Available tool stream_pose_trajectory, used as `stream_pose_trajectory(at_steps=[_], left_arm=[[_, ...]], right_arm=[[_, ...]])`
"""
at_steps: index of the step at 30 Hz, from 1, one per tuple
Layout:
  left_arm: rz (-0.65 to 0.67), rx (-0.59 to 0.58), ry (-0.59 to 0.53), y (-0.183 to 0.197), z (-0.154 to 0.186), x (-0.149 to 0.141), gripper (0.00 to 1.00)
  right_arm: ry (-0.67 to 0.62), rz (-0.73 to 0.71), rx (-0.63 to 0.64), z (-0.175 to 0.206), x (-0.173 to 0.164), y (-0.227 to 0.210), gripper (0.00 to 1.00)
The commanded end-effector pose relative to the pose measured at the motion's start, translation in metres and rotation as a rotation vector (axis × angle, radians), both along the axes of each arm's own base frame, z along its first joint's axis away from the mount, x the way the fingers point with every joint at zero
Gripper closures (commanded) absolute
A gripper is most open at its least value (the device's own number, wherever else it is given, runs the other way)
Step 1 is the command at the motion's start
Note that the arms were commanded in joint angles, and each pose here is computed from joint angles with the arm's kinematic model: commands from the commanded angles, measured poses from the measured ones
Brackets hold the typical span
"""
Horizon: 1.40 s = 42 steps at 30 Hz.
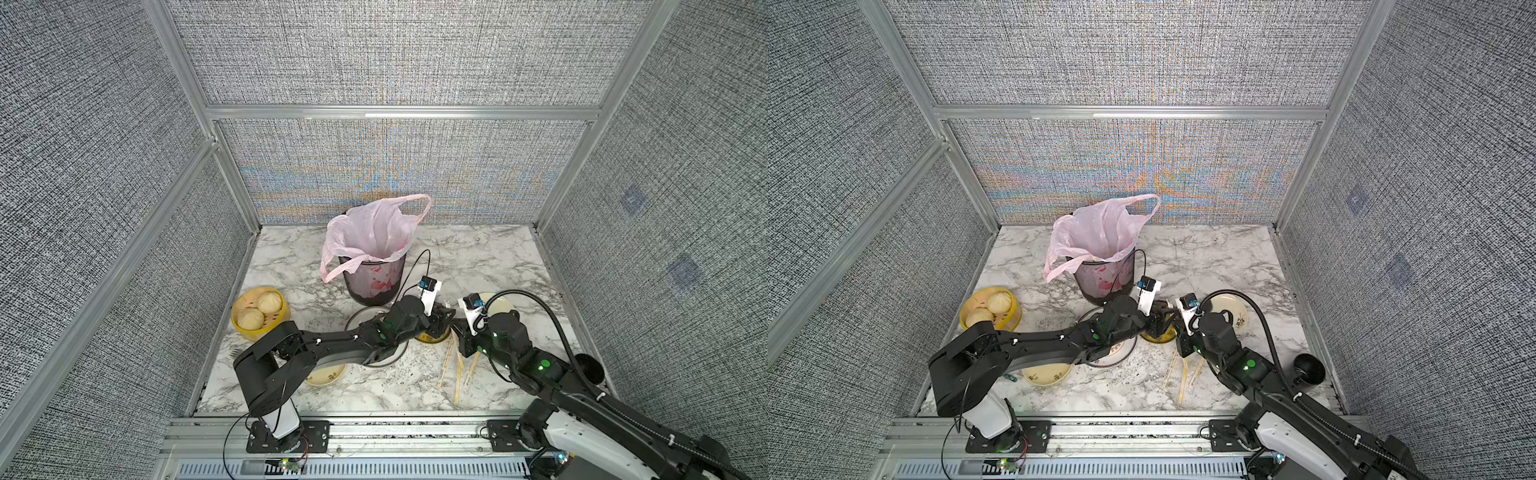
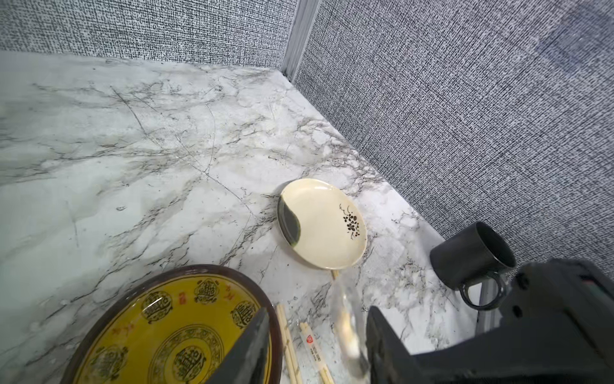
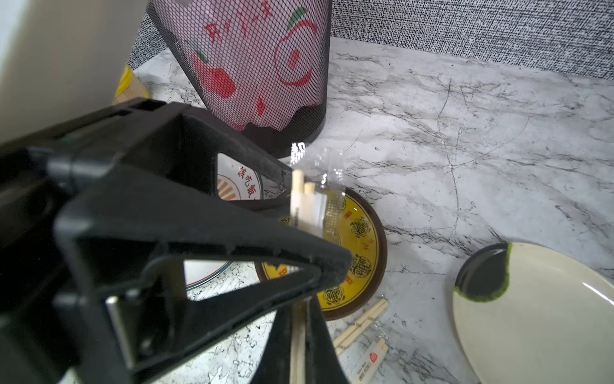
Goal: Remove the packaging of disposable chopsticks
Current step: Pick up the disposable chopsticks from the center of the board.
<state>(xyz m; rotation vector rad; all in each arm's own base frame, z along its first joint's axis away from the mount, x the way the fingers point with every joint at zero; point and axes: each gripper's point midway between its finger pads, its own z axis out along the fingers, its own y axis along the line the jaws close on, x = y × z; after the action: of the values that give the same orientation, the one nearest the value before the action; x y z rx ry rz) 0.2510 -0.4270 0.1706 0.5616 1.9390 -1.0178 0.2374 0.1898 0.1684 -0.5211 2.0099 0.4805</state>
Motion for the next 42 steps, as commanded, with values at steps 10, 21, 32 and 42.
stream_pose_trajectory(at_steps=[10,21,32,42], left_arm=[[-0.058,-0.110,-0.033,-0.007,0.022,-0.008,0.94],[-0.080,-0.073,-0.135,0.011,0.048,-0.017,1.00],[-0.229,0.021,-0.314,0.051,0.096,-0.046,1.00],[-0.372,-0.057,-0.384,0.071,0.112,-0.082,1.00]], right_arm=[[-0.065,0.029,0.039,0.010,0.002,0.010,1.00],[-0.079,0.025,0.077,0.010,0.008,0.015,0.46],[-0.132,0.415,0.216,0.032,-0.032,0.056,0.02],[-0.076,0.601,0.257,0.013,-0.047,0.088,0.40]])
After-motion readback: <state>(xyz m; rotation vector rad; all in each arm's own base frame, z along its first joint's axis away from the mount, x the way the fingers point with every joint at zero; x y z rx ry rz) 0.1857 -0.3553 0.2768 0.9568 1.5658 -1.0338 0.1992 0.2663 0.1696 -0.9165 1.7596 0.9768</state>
